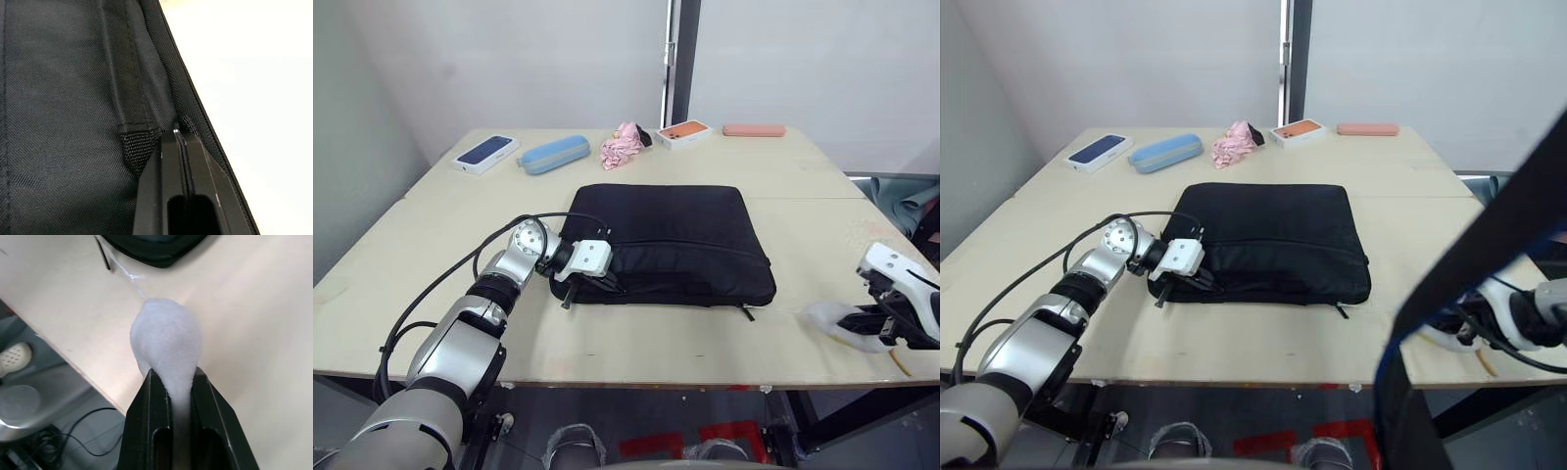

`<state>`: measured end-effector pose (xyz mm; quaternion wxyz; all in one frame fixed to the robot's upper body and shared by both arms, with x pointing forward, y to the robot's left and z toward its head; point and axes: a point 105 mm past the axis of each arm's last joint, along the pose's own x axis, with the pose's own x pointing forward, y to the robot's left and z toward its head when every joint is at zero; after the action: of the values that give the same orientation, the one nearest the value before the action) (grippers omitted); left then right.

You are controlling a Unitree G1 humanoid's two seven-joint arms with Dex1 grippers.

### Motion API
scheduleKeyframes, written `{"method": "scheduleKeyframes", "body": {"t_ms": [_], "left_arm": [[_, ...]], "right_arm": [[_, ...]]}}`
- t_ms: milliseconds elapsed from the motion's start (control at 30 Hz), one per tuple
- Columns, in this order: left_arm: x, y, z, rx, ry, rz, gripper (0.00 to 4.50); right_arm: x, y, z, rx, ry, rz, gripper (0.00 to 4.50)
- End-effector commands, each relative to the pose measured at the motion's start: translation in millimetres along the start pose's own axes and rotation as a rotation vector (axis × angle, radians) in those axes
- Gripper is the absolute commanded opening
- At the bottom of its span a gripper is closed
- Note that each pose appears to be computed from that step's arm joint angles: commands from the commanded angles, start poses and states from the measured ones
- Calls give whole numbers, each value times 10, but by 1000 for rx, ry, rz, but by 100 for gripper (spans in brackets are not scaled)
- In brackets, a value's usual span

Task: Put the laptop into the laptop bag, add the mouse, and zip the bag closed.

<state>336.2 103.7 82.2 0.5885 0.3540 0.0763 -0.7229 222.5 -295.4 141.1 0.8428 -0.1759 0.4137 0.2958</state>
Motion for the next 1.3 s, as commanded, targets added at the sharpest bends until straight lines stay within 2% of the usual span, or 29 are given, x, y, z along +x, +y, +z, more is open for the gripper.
{"method": "scheduleKeyframes", "body": {"t_ms": [33, 233, 367, 433, 567, 733, 1000, 1167, 1300], "left_arm": [[53, -266, -306, -119, 91, -82, 0], [43, -259, -292, -121, 82, -75, 0], [37, -231, -232, -127, 47, -64, 0], [33, -182, -134, -144, -13, -51, 0], [-8, -15, 232, -191, -211, -14, 0], [-101, 137, 557, -205, -342, 12, 0], [-42, 331, 681, -221, -387, 44, 0], [36, 459, 529, -230, -309, 112, 0], [129, 393, 359, -222, -227, 93, 0]], "right_arm": [[-149, -274, 12, -35, 9, -108, 2], [-172, -591, 109, -64, -4, -228, 2], [-121, -579, 220, -84, -24, -200, 2], [-80, -500, 236, -102, -19, -157, 2], [-36, -424, 240, -108, -19, -121, 2], [1, -392, 246, -107, -24, -110, 2], [38, -333, 241, -102, -30, -97, 2], [17, -321, 241, -98, -33, -102, 2], [3, -313, 234, -96, -33, -107, 2]]}}
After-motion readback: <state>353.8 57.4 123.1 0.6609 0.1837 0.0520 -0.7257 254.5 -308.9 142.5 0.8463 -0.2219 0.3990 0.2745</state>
